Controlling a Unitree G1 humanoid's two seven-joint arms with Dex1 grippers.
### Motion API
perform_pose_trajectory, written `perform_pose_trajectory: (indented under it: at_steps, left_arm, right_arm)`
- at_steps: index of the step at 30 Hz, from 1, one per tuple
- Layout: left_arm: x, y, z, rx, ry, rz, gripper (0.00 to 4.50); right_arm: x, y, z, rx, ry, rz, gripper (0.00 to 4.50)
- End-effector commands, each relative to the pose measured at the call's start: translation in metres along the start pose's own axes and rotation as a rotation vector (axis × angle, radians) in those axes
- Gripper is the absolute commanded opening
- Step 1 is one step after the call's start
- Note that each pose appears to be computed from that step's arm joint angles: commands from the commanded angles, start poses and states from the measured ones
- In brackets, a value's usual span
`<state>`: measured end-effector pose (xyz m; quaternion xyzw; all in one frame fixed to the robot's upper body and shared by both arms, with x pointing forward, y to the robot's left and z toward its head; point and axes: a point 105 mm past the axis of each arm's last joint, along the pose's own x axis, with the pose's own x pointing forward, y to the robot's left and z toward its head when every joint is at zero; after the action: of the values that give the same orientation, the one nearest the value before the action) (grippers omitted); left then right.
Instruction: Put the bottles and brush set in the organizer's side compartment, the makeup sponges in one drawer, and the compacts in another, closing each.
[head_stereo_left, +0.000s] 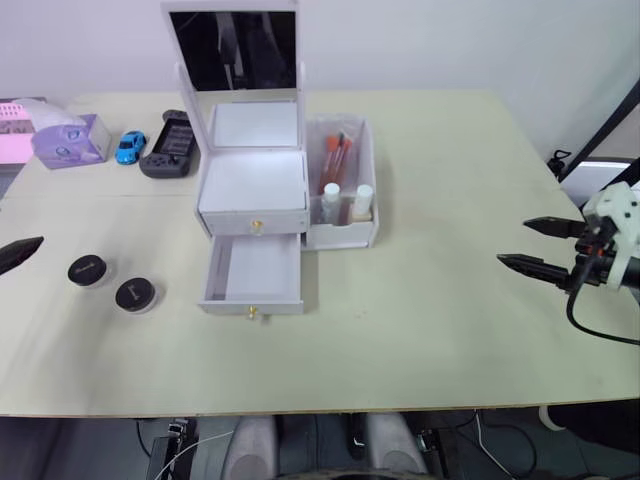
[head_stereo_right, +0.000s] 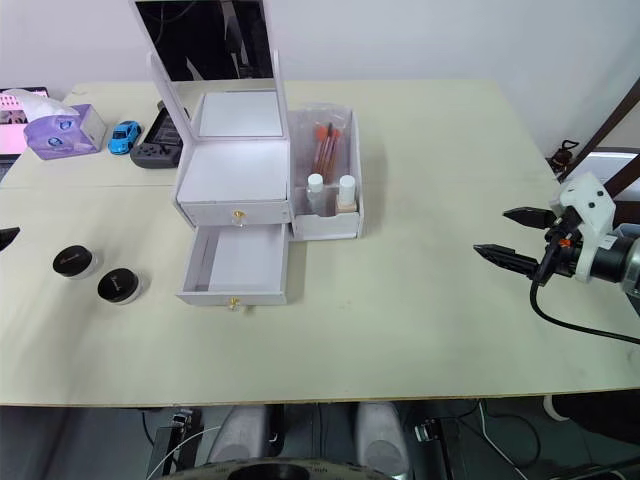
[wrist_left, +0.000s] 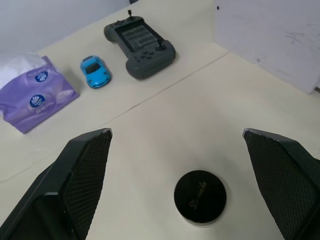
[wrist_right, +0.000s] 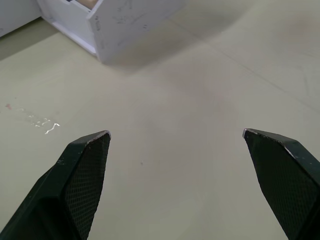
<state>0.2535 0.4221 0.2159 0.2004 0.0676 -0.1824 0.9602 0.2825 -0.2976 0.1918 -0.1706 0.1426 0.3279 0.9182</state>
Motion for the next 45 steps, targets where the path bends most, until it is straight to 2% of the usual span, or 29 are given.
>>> perform_pose_trajectory:
  at_steps: [1, 4, 9, 11, 16, 20, 24, 27, 34, 37, 43, 45]
  left_arm:
    - [-0.004, 0.006, 0.010, 0.047, -0.014, 0.013, 4.41]
    - [-0.004, 0.005, 0.007, 0.062, -0.007, 0.000, 4.41]
    - [-0.004, -0.011, 0.010, 0.050, -0.036, -0.057, 4.41]
    - [-0.006, -0.023, 0.008, 0.034, -0.043, -0.082, 4.41]
    - [-0.019, -0.065, -0.004, -0.030, -0.032, -0.114, 4.41]
    - [-0.024, -0.089, -0.020, -0.105, -0.019, -0.071, 4.41]
    - [-0.022, -0.101, -0.034, -0.155, 0.009, -0.005, 4.41]
    - [-0.015, -0.102, -0.050, -0.208, 0.054, 0.072, 4.41]
    - [0.012, -0.118, -0.065, -0.235, 0.127, 0.069, 4.41]
    - [0.025, -0.123, -0.063, -0.235, 0.180, 0.044, 4.41]
    - [0.039, -0.125, -0.052, -0.218, 0.221, 0.011, 4.41]
    - [0.047, -0.128, -0.049, -0.205, 0.267, -0.018, 4.41]
  right_arm:
    - [-0.006, -0.002, 0.016, -0.021, -0.045, -0.001, 4.50]
    - [0.004, 0.007, 0.027, -0.028, -0.069, 0.057, 4.50]
    - [0.034, 0.030, 0.062, -0.061, -0.135, 0.187, 4.50]
    - [0.048, 0.049, 0.076, -0.088, -0.131, 0.299, 4.50]
    - [0.069, 0.085, 0.125, -0.203, -0.193, 0.460, 4.50]
    - [0.078, 0.116, 0.163, -0.370, -0.285, 0.551, 4.50]
    - [0.080, 0.135, 0.182, -0.430, -0.310, 0.647, 4.50]
    - [0.079, 0.143, 0.191, -0.403, -0.270, 0.715, 4.50]
    - [0.070, 0.154, 0.190, -0.374, -0.181, 0.827, 4.50]
    - [0.066, 0.157, 0.193, -0.362, -0.176, 0.837, 4.50]
    - [0.067, 0.156, 0.195, -0.357, -0.176, 0.808, 4.50]
    - [0.067, 0.155, 0.195, -0.364, -0.183, 0.791, 4.50]
